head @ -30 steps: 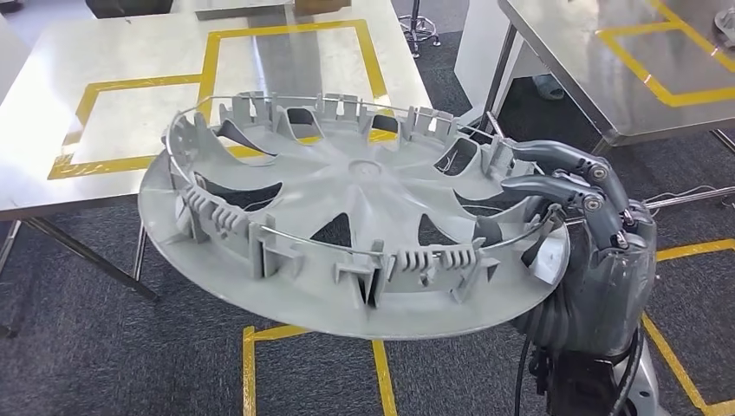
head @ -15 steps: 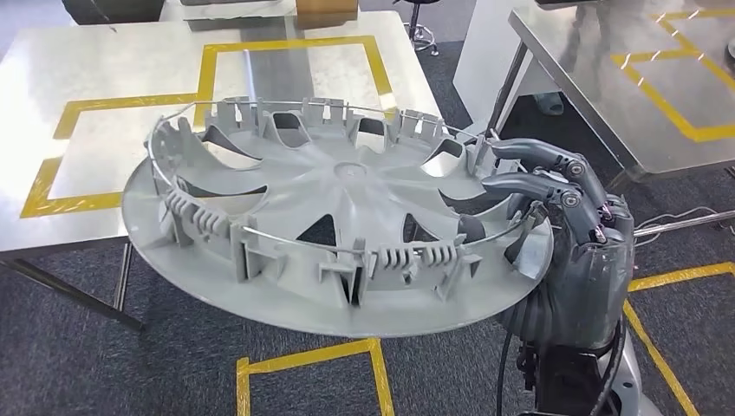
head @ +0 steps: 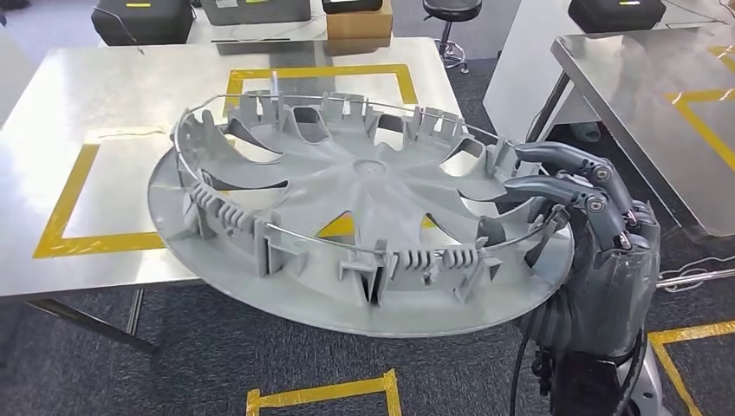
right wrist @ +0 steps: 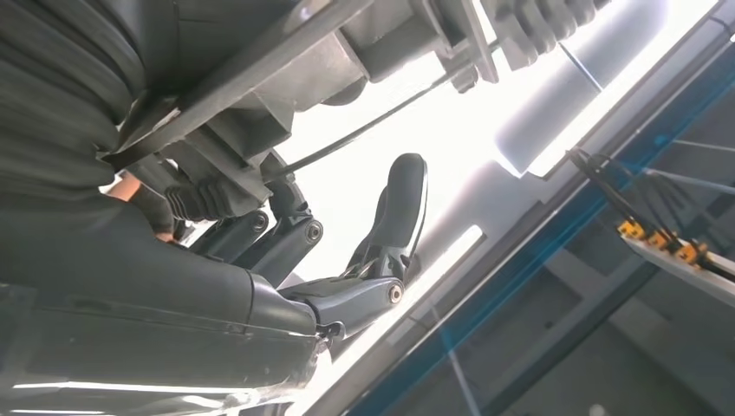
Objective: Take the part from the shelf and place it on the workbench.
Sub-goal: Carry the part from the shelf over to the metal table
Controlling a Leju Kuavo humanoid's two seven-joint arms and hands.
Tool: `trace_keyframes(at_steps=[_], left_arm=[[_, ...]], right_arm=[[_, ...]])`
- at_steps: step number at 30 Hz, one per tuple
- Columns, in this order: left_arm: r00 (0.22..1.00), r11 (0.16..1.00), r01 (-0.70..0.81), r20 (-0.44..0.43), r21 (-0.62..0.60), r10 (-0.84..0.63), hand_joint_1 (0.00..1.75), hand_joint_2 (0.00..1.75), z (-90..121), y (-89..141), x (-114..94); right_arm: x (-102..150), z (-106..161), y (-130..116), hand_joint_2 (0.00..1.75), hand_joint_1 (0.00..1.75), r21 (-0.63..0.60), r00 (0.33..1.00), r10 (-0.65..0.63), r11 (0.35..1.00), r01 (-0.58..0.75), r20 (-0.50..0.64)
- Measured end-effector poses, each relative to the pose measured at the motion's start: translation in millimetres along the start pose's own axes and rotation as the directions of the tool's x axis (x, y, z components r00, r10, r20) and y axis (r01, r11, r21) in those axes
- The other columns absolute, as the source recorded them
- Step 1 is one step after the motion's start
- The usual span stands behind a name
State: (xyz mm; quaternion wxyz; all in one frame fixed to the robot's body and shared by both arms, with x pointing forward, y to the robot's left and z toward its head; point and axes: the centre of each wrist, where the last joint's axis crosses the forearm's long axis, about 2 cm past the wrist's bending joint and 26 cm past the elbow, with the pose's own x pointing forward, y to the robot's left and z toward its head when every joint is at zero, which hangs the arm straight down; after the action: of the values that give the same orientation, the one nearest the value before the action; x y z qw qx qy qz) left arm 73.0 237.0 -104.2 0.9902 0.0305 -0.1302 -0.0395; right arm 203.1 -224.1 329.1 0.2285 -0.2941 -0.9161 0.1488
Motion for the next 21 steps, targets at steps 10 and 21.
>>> trace_keyframes(at_steps=[10, 21], left_arm=[[1.000, 1.000, 0.001, -0.009, 0.007, -0.001, 0.00, 1.75, 0.0, 2.7, -5.2], [1.000, 1.000, -0.004, -0.002, 0.005, 0.004, 0.00, 1.75, -0.1, 1.4, -2.0]], right_arm=[[-0.3, 1.1, 0.5, 1.75, 1.75, 0.001, 1.000, 0.000, 1.000, 0.000, -0.004], [-1.3, -0.5, -1.4, 1.75, 1.75, -0.026, 1.000, 0.000, 1.000, 0.000, -0.011]])
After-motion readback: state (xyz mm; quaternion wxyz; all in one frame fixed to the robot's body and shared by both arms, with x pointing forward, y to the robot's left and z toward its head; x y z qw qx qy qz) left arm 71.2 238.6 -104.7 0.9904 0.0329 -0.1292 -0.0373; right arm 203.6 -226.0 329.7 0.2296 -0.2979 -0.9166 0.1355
